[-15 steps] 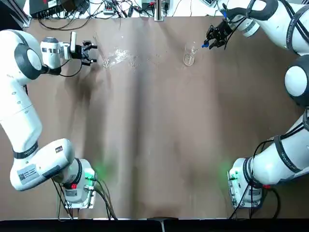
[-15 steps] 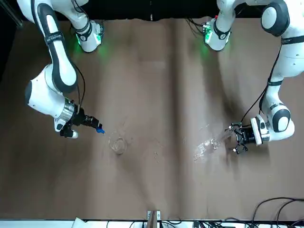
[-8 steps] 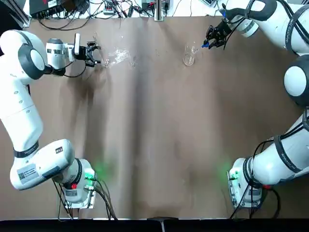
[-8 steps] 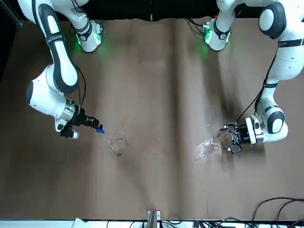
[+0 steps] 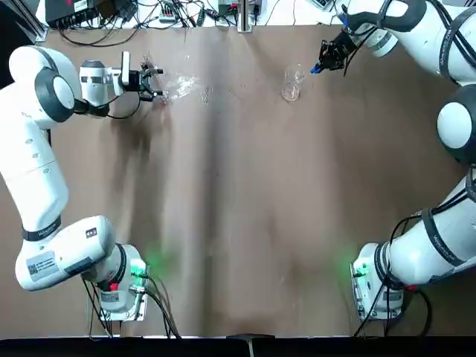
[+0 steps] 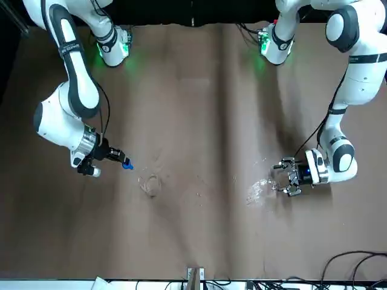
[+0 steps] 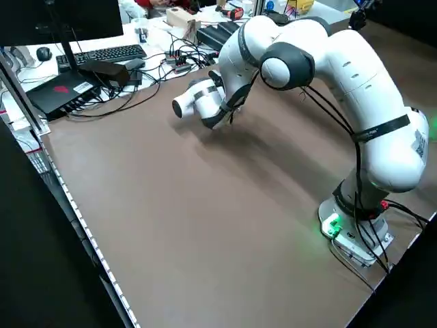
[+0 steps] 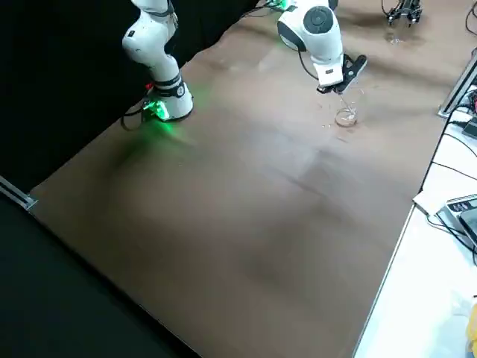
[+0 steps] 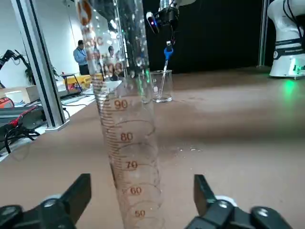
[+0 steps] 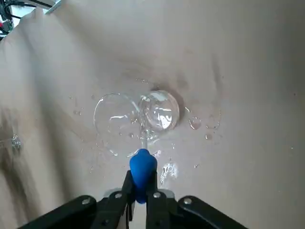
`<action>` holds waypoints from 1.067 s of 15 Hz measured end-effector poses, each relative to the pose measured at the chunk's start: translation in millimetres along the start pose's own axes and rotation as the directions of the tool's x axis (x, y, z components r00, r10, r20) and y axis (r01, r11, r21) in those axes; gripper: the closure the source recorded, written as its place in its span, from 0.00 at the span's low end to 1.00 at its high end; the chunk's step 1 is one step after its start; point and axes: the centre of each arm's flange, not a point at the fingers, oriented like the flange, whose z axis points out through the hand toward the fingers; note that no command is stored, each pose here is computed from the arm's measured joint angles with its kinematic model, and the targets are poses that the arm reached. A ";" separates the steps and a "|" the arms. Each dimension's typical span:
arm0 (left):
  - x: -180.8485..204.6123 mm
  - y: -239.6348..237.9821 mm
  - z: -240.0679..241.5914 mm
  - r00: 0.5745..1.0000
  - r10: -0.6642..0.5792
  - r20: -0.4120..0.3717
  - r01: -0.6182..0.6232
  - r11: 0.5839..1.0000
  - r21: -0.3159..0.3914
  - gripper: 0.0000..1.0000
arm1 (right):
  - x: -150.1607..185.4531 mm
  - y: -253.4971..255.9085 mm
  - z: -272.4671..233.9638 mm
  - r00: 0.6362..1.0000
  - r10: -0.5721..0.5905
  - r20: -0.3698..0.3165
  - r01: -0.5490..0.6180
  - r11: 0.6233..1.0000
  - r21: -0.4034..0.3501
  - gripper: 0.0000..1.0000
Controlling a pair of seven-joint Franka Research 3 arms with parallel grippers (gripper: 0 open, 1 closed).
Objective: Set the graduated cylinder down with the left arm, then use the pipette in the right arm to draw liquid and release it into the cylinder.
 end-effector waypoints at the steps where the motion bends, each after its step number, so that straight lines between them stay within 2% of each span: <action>1: -1.2 0.1 2.5 1.000 -0.003 -0.007 0.003 1.000 0.006 0.07 | -0.1 -0.4 0.1 1.000 0.003 0.000 -0.003 1.000 0.000 0.87; 3: -4.1 0.6 1.5 1.000 -0.010 -0.013 0.011 1.000 0.018 0.26 | -0.3 -1.1 0.2 1.000 0.003 0.001 -0.003 1.000 0.000 0.87; 5: -4.6 0.7 -0.5 1.000 -0.011 -0.013 0.011 1.000 0.022 0.34 | 0.0 -1.5 -0.1 1.000 0.002 0.000 -0.002 1.000 0.001 0.87; 11: -7.6 1.5 -10.5 1.000 -0.021 -0.004 0.021 0.999 0.034 0.37 | 1.3 -2.3 -1.9 1.000 0.001 -0.004 -0.001 1.000 0.002 0.87; 12: -7.9 1.5 -11.6 1.000 -0.023 -0.004 0.023 0.999 0.036 0.45 | 1.4 -2.3 -2.0 1.000 0.001 -0.004 -0.001 1.000 0.002 0.87; 13: -8.0 1.6 -12.1 1.000 -0.027 -0.003 0.027 0.999 0.037 0.45 | 1.4 -2.4 -2.1 1.000 0.001 -0.004 -0.001 1.000 0.002 0.87; 15: -7.9 1.6 -12.0 0.999 -0.035 -0.004 0.035 0.999 0.036 0.55 | 1.3 -2.5 -1.9 1.000 0.001 -0.004 -0.001 1.000 0.002 0.87; 16: -8.0 1.6 -11.8 0.999 -0.038 -0.004 0.038 0.999 0.036 0.55 | 1.2 -2.6 -1.9 1.000 0.001 -0.003 -0.001 1.000 0.002 0.87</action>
